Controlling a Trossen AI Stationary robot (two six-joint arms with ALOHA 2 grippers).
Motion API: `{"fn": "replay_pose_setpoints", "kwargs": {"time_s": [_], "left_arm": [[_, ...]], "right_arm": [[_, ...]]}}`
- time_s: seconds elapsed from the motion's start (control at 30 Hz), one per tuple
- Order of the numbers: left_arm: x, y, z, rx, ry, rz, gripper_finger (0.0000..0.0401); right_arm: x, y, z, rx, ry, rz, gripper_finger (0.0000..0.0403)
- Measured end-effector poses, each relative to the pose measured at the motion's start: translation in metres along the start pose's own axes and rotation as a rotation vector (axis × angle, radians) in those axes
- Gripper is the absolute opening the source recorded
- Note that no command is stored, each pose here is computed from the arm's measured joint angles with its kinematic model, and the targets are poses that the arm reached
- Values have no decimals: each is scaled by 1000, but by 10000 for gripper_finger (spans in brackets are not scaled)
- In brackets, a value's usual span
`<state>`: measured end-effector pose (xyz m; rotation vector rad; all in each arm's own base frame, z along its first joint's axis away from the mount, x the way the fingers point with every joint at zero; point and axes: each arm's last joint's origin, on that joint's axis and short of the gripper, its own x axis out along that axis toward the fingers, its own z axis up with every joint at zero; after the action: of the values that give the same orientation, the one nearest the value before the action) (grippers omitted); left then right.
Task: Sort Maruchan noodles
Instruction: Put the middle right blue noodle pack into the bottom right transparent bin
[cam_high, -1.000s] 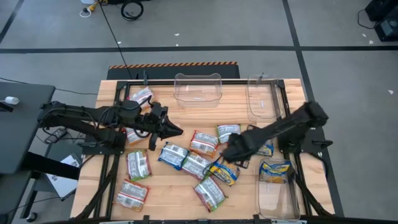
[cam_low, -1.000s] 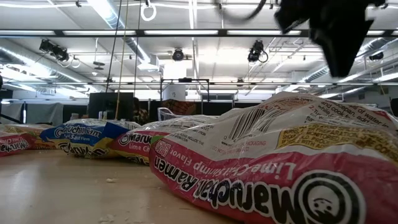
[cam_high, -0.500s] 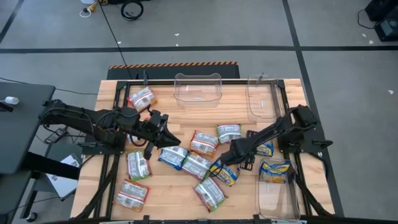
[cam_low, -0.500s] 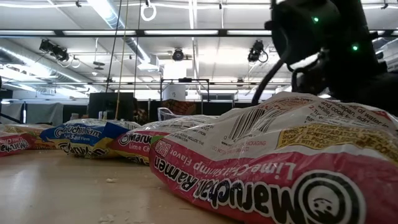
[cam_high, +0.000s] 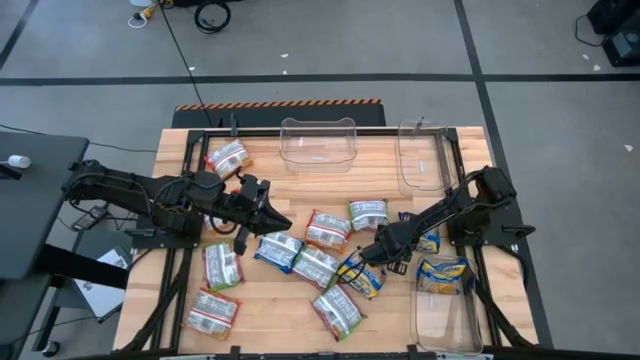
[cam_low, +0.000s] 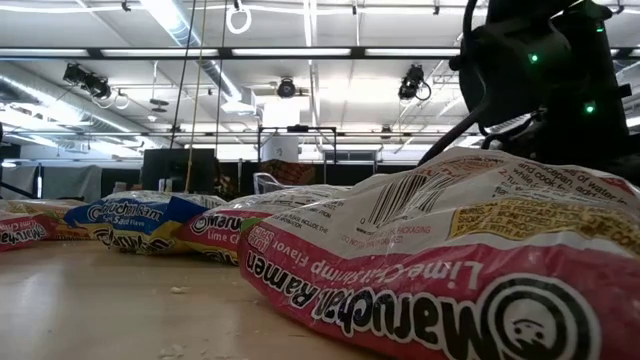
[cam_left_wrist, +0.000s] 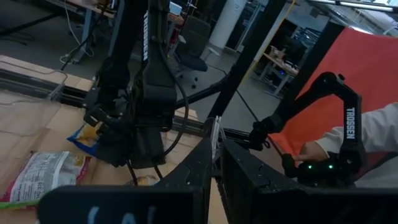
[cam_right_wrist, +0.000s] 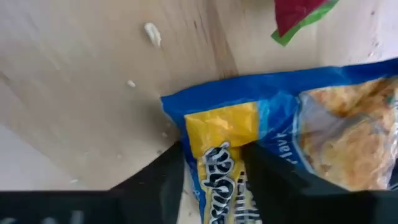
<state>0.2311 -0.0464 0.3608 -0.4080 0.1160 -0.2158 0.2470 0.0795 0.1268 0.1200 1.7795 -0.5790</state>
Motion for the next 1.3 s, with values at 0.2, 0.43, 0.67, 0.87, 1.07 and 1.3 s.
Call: {"fn": "replay_pose_setpoints", "kwargs": {"time_s": [0.2, 0.43, 0.67, 0.87, 1.07, 1.3], "left_arm": [[0, 1, 1, 9, -14, 24, 41], [0, 1, 1, 9, -15, 26, 41], [0, 1, 1, 15, -20, 36, 41], [0, 1, 1, 41, -27, 55, 41], [0, 2, 2, 42, -38, 74, 41], [0, 2, 2, 42, -38, 73, 41]], "right_arm": [[-2, -3, 3, 15, -59, -36, 36], [-52, -21, 2, 89, -126, 69, 28], [-133, -53, -14, 175, -242, 377, 17], [-176, -72, -48, 298, -246, 697, 21], [-193, -66, -100, 623, -106, 862, 17], [-190, -35, -157, 905, 96, 834, 23]]}}
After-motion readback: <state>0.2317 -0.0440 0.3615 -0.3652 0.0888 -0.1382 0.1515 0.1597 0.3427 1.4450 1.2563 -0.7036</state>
